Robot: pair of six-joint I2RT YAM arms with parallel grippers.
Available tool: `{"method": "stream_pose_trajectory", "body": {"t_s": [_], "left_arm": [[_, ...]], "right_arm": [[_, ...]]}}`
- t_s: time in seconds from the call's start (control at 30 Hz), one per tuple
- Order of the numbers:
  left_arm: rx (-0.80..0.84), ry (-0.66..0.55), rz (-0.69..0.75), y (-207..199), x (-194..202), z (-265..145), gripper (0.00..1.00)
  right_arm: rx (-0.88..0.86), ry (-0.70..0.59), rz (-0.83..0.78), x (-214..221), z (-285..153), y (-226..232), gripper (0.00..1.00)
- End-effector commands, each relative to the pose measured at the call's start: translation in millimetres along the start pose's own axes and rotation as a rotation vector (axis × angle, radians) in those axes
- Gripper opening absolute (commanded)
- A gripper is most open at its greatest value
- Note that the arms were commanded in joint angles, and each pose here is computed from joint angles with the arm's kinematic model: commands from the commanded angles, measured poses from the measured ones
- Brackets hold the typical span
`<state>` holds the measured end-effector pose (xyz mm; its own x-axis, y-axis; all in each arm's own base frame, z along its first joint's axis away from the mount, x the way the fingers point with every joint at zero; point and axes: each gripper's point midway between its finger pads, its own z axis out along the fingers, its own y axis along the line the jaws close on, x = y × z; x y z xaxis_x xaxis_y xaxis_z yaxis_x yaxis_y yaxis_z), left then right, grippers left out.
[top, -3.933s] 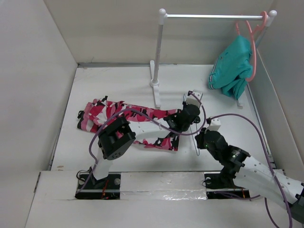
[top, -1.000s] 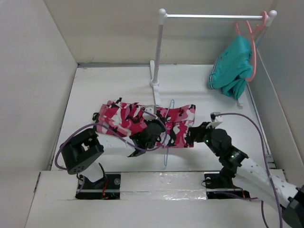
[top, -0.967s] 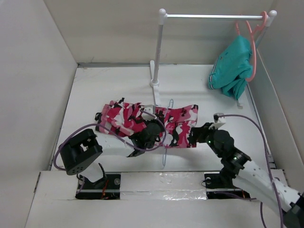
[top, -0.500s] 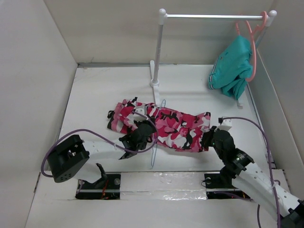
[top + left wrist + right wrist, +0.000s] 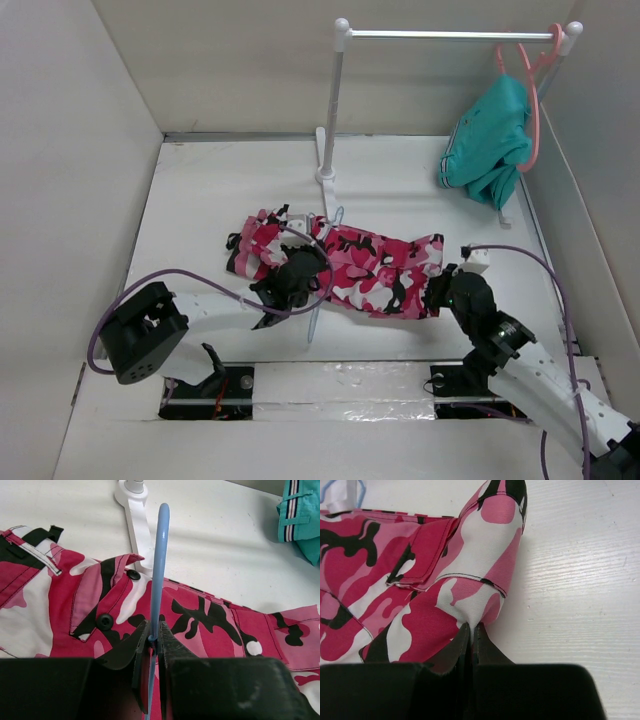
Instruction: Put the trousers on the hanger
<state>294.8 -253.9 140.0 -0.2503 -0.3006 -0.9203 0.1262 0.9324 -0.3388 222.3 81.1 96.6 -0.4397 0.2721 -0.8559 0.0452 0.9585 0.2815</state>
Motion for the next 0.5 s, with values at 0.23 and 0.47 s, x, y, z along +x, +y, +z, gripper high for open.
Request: {"method": "stream_pose_trajectory", "body": {"t_s": [0.23,0.47], "left_arm": [[0.138,-0.118,-0.156,-47,-72,-22,0.00],[0.282,-0.151,-0.237,-76,-137,-56,0.00]], "right_arm": [[-0.117,-0.049,-0.028,-46,-11,35,0.67],[-0.397,-0.178,-0.027,-111,-66,98,0.36]]}}
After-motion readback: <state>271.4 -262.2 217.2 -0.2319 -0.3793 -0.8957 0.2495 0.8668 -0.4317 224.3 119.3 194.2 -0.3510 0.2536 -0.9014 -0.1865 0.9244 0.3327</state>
